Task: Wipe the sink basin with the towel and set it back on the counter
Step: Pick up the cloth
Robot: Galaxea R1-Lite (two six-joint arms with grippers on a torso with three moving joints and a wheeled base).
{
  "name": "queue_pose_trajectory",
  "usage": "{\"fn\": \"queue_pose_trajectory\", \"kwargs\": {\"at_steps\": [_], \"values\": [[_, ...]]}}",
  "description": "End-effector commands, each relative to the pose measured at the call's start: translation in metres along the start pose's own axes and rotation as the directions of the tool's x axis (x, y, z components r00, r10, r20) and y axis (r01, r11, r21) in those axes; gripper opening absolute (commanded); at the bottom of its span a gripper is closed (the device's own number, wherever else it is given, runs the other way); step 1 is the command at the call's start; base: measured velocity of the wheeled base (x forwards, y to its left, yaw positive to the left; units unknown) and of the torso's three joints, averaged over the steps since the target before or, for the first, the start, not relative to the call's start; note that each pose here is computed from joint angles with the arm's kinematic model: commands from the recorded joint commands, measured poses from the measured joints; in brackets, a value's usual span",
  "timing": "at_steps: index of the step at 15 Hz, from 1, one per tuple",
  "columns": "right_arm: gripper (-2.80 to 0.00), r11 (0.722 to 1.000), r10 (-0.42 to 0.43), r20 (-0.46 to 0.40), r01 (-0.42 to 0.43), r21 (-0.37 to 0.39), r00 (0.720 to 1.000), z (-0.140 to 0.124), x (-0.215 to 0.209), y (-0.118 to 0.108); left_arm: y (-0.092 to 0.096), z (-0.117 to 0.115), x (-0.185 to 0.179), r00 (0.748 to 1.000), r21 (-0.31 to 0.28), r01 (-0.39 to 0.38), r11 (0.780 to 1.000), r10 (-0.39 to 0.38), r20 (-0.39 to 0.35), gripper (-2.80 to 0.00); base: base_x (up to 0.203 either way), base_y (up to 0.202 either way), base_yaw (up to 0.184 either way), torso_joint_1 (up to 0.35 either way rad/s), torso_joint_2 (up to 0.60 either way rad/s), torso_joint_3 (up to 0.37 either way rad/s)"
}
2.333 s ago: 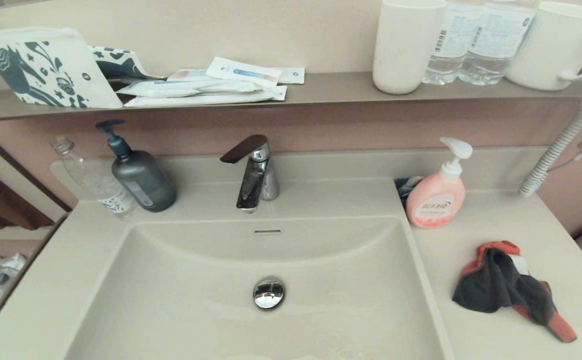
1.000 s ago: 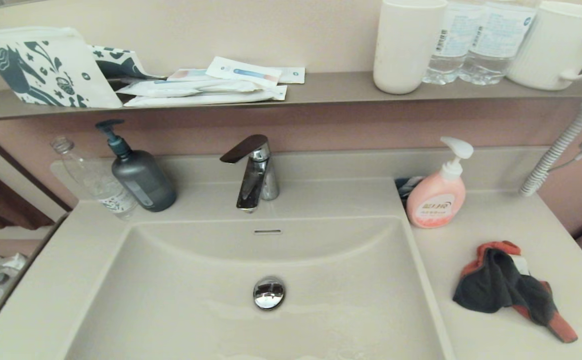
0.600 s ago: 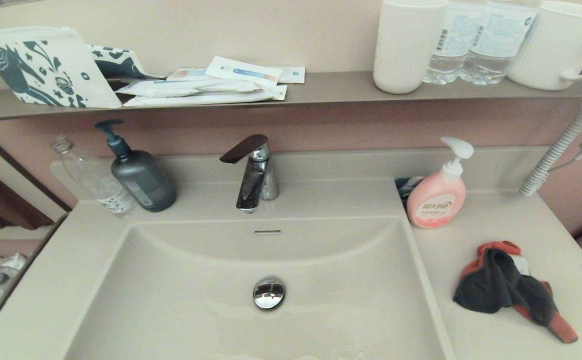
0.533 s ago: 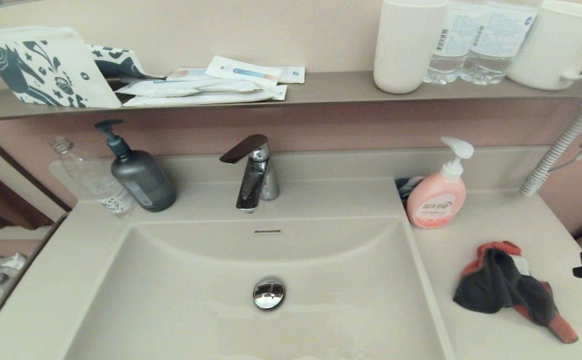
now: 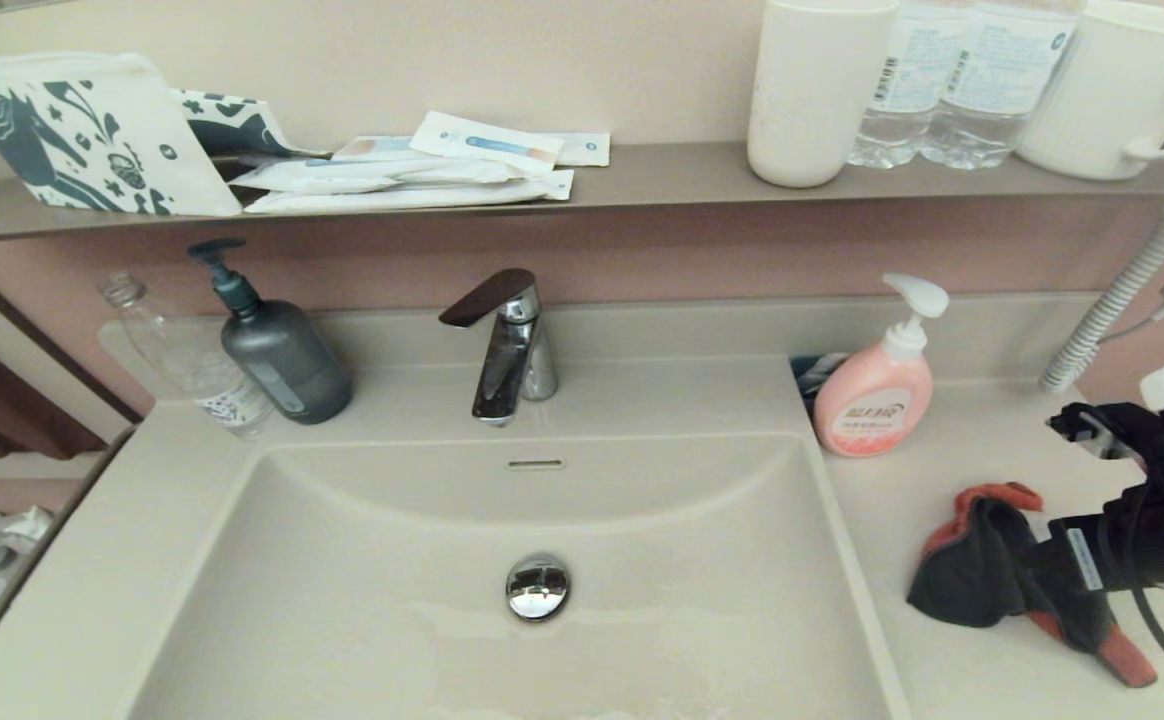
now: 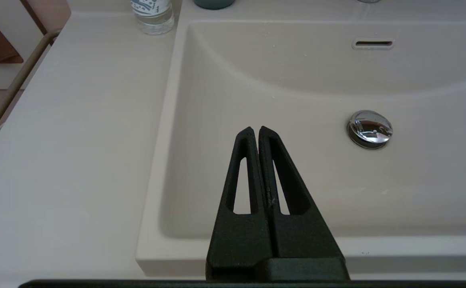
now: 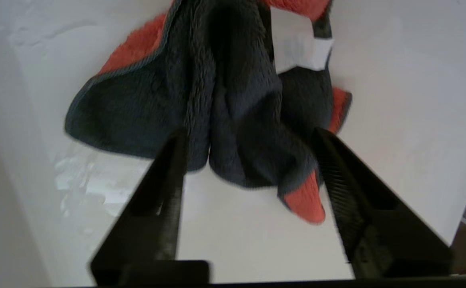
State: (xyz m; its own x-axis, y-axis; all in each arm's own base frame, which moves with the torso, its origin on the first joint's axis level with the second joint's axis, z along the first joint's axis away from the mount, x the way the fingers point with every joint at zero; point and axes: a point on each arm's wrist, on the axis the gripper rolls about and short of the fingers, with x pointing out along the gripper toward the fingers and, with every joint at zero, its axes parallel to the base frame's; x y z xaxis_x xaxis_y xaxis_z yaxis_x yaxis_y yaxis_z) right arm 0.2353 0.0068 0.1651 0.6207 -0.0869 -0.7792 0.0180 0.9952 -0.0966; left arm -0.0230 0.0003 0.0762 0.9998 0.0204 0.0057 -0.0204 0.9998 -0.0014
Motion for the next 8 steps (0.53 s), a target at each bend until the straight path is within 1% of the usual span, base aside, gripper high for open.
{"fn": "queue_pose_trajectory", "kwargs": {"at_steps": [1, 3, 6, 8], "values": [[0.00, 1.000, -0.002, -0.039, 0.002, -0.007, 0.999, 0.000, 0.015, 0.002, 0.000, 0.000, 0.000, 1.000, 0.000, -0.001, 1.000, 0.001, -0.001, -2.80, 0.000, 0.000, 0.000, 0.000, 0.00, 0.000], [0.00, 1.000, -0.006, -0.045, 0.005, -0.013, 0.999, 0.003, 0.030, 0.003, 0.000, 0.000, 0.000, 1.000, 0.000, -0.001, 1.000, 0.001, -0.001, -2.80, 0.000, 0.000, 0.000, 0.000, 0.00, 0.000], [0.00, 0.999, 0.002, -0.025, -0.003, -0.036, 1.000, 0.008, 0.042, 0.007, 0.000, 0.000, 0.000, 1.000, 0.000, -0.001, 1.000, 0.001, -0.001, -2.80, 0.000, 0.000, 0.000, 0.000, 0.00, 0.000], [0.00, 0.998, 0.004, -0.035, -0.006, -0.070, 0.999, 0.010, 0.048, 0.009, 0.000, 0.000, 0.000, 1.000, 0.000, -0.001, 1.000, 0.001, -0.001, -2.80, 0.000, 0.000, 0.000, 0.000, 0.00, 0.000]]}}
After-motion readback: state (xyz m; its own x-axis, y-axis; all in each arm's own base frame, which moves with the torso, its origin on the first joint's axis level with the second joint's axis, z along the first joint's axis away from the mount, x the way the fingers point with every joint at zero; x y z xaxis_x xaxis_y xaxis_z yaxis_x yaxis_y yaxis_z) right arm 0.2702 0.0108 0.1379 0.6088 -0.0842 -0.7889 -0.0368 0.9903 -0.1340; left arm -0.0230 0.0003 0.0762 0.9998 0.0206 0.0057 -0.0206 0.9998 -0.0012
